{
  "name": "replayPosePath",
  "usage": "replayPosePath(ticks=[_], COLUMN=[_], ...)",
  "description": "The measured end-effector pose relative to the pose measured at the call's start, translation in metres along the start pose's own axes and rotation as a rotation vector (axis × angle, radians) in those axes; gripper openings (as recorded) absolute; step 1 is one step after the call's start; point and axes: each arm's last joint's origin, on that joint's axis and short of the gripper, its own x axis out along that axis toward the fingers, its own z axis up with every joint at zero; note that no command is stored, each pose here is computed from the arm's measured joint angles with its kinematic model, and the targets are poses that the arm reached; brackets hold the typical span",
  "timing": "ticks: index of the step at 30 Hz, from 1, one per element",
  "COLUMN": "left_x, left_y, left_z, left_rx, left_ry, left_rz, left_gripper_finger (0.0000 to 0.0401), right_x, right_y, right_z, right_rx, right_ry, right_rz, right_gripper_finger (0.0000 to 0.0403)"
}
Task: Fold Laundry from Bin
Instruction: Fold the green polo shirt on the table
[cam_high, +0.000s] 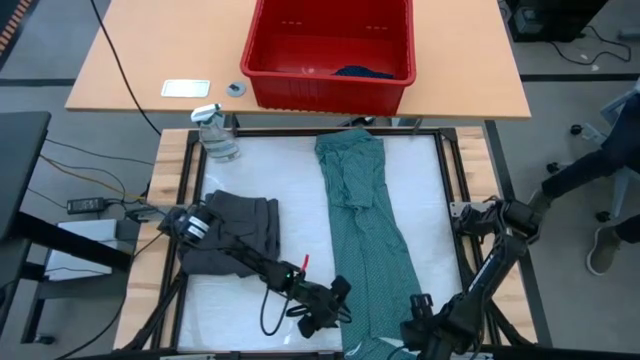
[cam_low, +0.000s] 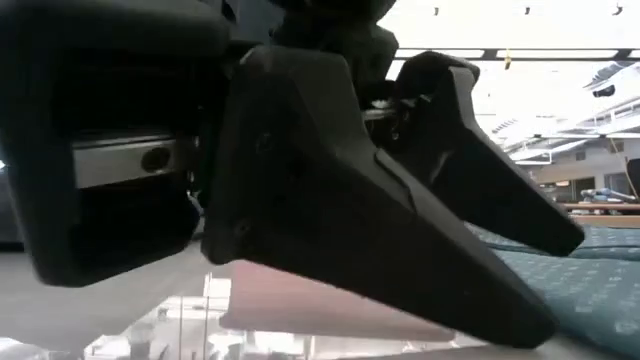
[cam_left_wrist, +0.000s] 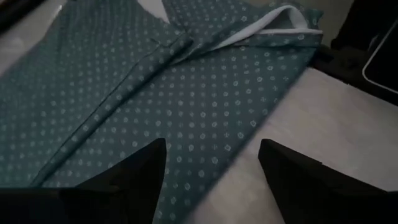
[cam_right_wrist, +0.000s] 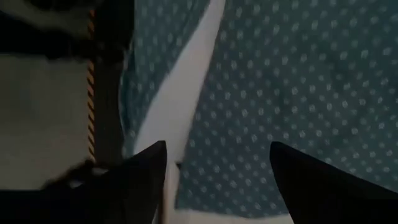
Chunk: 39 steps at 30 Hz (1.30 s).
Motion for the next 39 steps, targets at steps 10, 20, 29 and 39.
replayPosePath(ticks=[10,20,29,39], left_x=[0.005,0.008,0.009,-0.011], left_y=[0.001,-0.004,-0.003,0.006], left_z=[-0.008,-0.008,-0.005,0.003], left_rx=[-0.013,-0.034,-0.05,-0.109], left_ry=[-0.004,-0.022,-0.036,0.067], left_rz=[-0.052,-0.074,0.011,0.044], left_gripper_finger=[0.0224,0.0034,0.0032,0.0144], right_x=[0.015,0.032,0.04,0.04], right_y=[0.005,0.02,0.017,0.003], right_z=[-0.019,-0.036,-0.03,-0.006], right_rx=[0.156,0.077,0.063,0.142], right_ry=[-0.024,-0.01,-0.049,-0.113], right_rz=[-0.077,-0.064,-0.103,-0.134], right_gripper_finger=[0.0271,0.0257,0.0227,0.0207])
